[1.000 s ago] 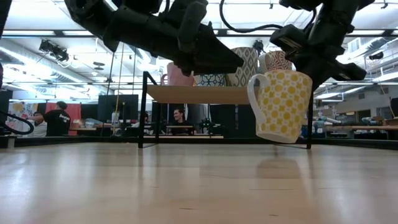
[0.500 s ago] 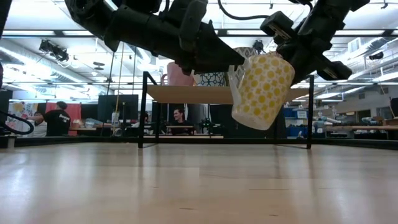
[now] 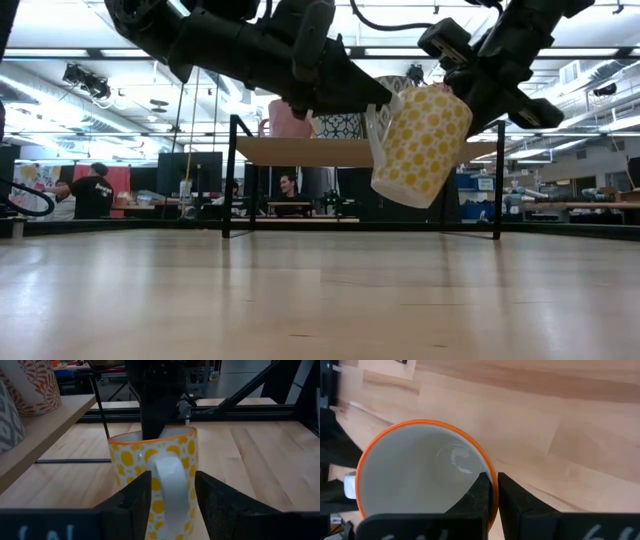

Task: Place coffee mugs
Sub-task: Put the white-yellow mug on the shelf

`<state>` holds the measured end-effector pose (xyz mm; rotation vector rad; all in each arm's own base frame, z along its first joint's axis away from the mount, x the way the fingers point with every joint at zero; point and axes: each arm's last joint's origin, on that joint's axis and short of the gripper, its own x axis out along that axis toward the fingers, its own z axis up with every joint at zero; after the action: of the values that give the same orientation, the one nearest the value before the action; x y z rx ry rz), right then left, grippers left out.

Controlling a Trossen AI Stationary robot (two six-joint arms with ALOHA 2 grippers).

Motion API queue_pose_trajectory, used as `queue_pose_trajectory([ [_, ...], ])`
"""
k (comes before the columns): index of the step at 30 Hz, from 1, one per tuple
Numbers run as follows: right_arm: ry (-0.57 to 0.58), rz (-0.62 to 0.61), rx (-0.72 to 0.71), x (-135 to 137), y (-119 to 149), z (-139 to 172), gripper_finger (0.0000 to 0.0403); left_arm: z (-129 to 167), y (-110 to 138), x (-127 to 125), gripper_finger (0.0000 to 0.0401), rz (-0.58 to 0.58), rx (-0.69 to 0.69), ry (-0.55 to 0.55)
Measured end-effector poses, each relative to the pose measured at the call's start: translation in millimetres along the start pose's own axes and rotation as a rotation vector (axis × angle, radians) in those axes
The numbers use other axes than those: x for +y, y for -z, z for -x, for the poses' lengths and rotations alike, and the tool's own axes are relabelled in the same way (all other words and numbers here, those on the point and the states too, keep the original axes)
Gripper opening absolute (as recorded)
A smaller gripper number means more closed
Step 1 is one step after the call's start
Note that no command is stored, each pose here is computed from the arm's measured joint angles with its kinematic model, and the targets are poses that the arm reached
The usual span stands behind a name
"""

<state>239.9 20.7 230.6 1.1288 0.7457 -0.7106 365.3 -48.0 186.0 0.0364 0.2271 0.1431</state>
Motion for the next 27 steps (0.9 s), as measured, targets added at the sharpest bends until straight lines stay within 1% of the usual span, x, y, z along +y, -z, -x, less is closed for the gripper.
queue_pose_trajectory([
  [6,0.006,0.001,-0.032,-0.2,-0.9,0.0,0.0025,0.1,-0.7,0.1,0.0156,0.002,-0.006,-0.003],
  [12,0.010,0.000,-0.052,-0.3,-1.5,0.0,0.0023,0.2,-3.0,2.2,0.0156,0.009,-0.029,-0.076],
  [16,0.012,0.000,-0.061,-0.3,-1.8,0.1,0.0024,-0.6,-5.3,2.8,0.0156,0.011,-0.032,-0.079],
  [22,0.012,0.000,-0.061,-0.3,-1.8,0.1,0.0023,-1.1,-1.1,4.3,0.0156,-0.003,0.011,-0.081],
  [27,0.012,0.000,-0.061,-0.3,-1.8,0.1,0.0023,-1.1,-0.5,4.5,0.0152,-0.005,0.018,-0.087],
])
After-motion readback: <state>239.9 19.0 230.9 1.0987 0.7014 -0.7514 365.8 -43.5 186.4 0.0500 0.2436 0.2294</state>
